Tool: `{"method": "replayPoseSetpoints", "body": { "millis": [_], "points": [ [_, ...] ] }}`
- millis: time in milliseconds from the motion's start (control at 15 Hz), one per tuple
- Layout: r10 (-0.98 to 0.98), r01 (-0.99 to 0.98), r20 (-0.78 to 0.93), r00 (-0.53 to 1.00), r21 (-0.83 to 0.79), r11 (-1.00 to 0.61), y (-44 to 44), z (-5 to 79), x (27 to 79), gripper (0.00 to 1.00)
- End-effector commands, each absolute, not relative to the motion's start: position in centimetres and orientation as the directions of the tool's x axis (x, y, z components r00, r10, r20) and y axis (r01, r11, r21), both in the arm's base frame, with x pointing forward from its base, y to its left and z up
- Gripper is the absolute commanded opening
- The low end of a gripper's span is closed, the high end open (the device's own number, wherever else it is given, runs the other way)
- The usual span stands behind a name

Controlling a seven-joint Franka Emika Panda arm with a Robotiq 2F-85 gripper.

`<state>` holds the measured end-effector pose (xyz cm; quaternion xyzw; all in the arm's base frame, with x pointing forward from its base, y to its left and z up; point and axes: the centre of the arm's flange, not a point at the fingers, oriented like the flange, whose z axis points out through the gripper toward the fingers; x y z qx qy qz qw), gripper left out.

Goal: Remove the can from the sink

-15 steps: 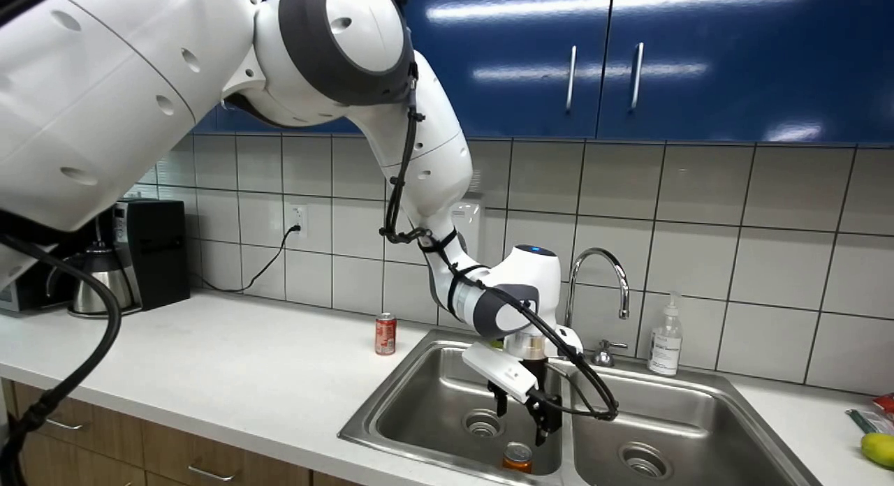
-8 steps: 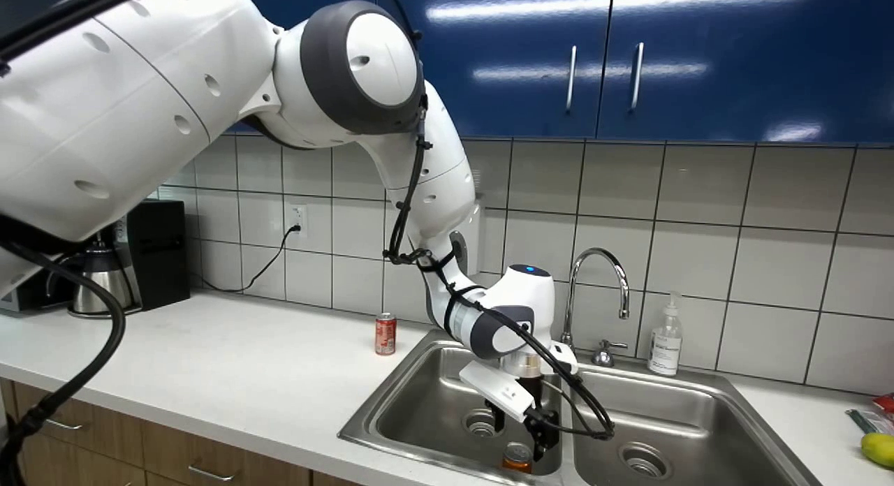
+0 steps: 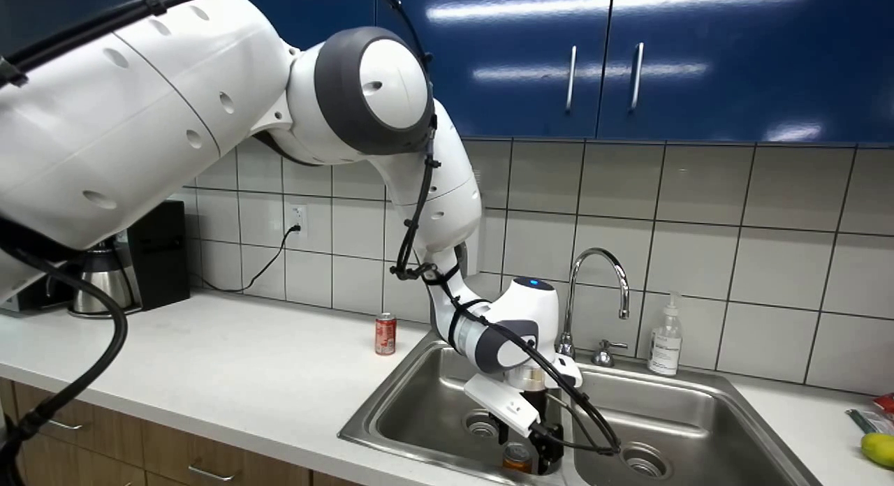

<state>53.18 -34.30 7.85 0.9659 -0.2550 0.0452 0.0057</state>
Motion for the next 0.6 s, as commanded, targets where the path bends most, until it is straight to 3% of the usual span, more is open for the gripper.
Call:
{"method": "replayPoseSetpoints", "body": {
  "millis": [0,533],
  "points": [
    [-0.478,-0.48,0.102,0.872,-0.014,-0.877,-35.0,6.7,53.6,1.0],
    [-0.464,-0.466,0.1,0.88,-0.007,-0.885,-34.6,5.4,53.7,1.0]
  ]
}}
